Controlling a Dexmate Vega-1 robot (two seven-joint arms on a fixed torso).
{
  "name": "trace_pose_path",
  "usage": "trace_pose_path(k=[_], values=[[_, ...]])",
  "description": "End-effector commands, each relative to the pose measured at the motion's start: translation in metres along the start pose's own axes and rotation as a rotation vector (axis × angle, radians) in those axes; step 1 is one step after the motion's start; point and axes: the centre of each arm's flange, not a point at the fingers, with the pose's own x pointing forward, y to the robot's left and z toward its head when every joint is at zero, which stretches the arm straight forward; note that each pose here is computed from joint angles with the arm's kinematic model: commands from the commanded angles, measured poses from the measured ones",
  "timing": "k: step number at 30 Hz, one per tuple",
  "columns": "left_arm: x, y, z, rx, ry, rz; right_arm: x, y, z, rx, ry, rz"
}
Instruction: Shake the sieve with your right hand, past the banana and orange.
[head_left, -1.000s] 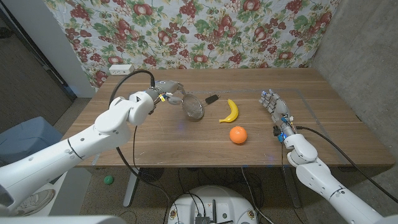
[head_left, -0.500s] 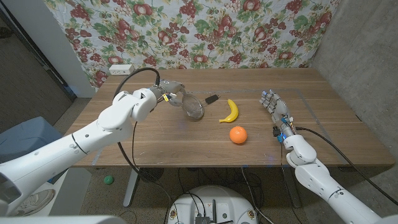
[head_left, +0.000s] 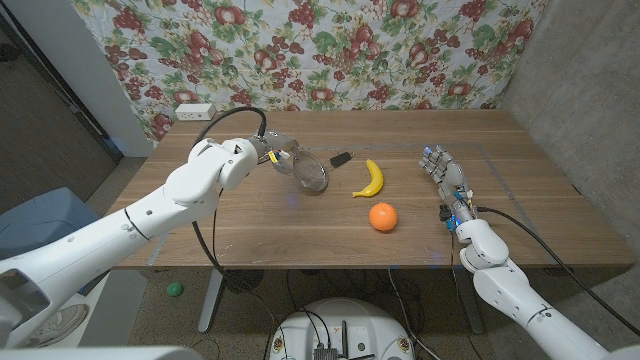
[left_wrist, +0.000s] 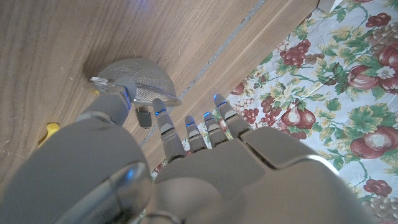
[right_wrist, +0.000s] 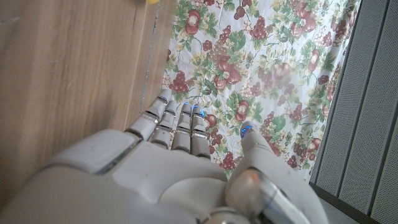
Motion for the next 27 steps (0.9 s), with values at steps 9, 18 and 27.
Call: trace_pose_path(k=[9,18,27], values=[[0.006,-0.008,0.012,0.037,-0.039,-0.008,-0.008,-0.003,0.002,-0.003,-0.021,-0.007],[0.008,-0.012,0.019,0.041,-0.062,0.007,-0.012,-0.005,0.002,-0.004,-0.023,-0.010],[0.010,-0.015,0.024,0.080,-0.052,0.016,-0.017,-0.009,0.003,0.000,-0.026,-0.022]])
